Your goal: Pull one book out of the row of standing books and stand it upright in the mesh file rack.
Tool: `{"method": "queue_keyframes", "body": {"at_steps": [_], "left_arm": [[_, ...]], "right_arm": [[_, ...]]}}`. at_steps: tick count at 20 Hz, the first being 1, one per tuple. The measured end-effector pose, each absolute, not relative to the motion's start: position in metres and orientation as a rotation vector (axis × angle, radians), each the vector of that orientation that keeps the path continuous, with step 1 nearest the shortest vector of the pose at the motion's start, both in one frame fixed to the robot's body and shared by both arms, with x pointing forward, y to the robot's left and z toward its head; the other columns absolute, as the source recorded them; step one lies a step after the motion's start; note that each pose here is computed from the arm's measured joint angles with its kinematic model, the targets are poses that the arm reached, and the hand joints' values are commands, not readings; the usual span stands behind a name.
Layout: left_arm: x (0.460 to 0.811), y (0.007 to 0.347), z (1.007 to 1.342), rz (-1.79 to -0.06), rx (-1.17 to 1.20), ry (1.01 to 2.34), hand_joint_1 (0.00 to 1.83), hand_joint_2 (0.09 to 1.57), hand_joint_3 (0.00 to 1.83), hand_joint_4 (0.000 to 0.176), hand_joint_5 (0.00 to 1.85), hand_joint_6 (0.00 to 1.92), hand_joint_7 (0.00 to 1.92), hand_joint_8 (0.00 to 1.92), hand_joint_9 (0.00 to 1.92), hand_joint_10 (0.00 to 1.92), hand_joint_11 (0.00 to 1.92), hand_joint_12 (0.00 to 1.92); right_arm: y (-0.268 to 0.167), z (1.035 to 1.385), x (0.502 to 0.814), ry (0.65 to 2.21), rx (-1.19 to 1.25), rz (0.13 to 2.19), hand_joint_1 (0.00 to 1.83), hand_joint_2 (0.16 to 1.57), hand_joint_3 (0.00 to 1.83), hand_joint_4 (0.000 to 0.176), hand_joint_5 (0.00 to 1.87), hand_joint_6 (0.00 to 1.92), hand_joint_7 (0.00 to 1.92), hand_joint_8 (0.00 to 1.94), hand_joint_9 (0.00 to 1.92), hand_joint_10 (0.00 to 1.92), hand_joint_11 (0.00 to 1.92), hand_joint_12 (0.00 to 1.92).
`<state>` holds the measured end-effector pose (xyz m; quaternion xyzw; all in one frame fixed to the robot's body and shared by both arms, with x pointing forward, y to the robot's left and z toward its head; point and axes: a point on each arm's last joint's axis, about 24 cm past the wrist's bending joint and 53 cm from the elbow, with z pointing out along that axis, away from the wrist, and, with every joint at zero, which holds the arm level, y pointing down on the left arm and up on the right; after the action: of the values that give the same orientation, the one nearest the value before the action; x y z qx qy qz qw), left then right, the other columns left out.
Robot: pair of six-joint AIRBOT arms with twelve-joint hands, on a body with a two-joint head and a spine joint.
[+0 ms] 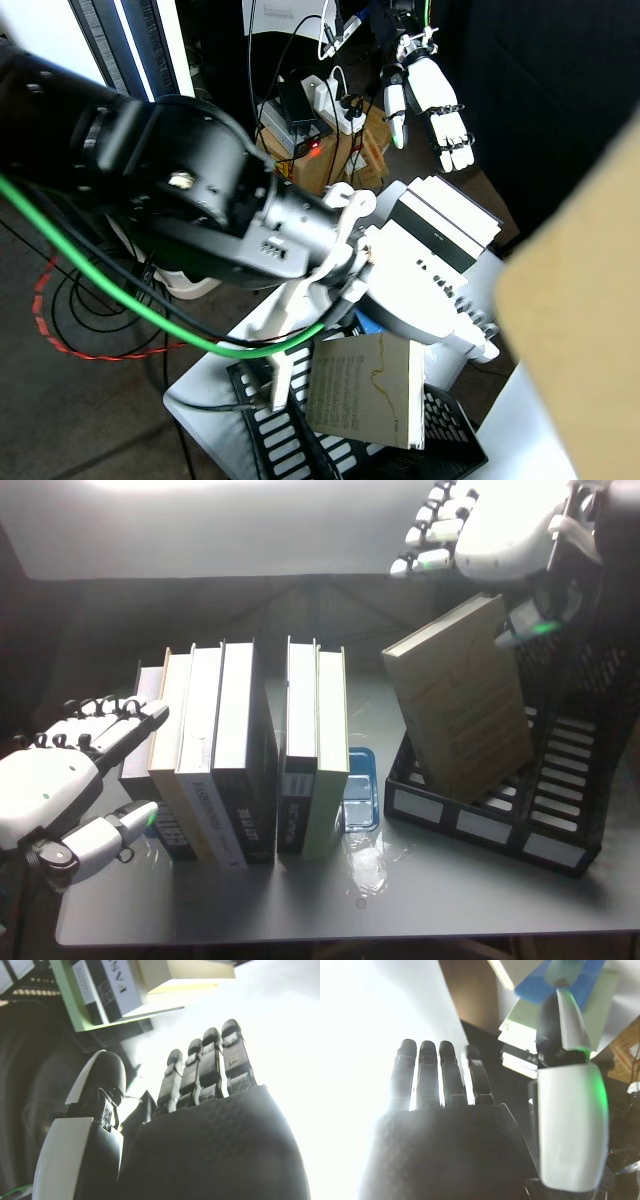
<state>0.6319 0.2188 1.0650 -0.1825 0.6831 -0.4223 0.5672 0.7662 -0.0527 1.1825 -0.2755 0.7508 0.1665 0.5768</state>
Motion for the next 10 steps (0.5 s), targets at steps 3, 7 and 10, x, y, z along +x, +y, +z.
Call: {"method": "queue_keyframes", "body": {"at_steps": [3,7,10], "left_arm": [[0.632,0.220,1.065,-0.989,-0.435,1.604,0.53,1.45,0.00,0.036,0.03,0.00,0.00,0.00,0.00,0.00,0.00,0.00],[0.631,0.219,1.066,-1.004,-0.443,1.596,0.49,1.46,0.00,0.046,0.04,0.00,0.00,0.00,0.00,0.00,0.00,0.00],[0.630,0.226,1.067,-0.991,-0.461,1.591,0.49,1.46,0.00,0.035,0.04,0.01,0.00,0.00,0.00,0.00,0.00,0.00]], "right_arm": [[-0.054,1.169,0.751,1.781,-0.659,0.408,0.81,1.02,0.00,0.019,0.00,0.00,0.00,0.00,0.00,0.00,0.00,0.00],[-0.053,1.182,0.733,1.768,-0.595,0.493,0.80,1.04,0.00,0.052,0.00,0.00,0.00,0.00,0.00,0.00,0.00,0.00],[-0.054,1.197,0.725,1.748,-0.499,0.580,0.78,1.07,0.01,0.047,0.00,0.00,0.00,0.00,0.00,0.00,0.03,0.01]]}}
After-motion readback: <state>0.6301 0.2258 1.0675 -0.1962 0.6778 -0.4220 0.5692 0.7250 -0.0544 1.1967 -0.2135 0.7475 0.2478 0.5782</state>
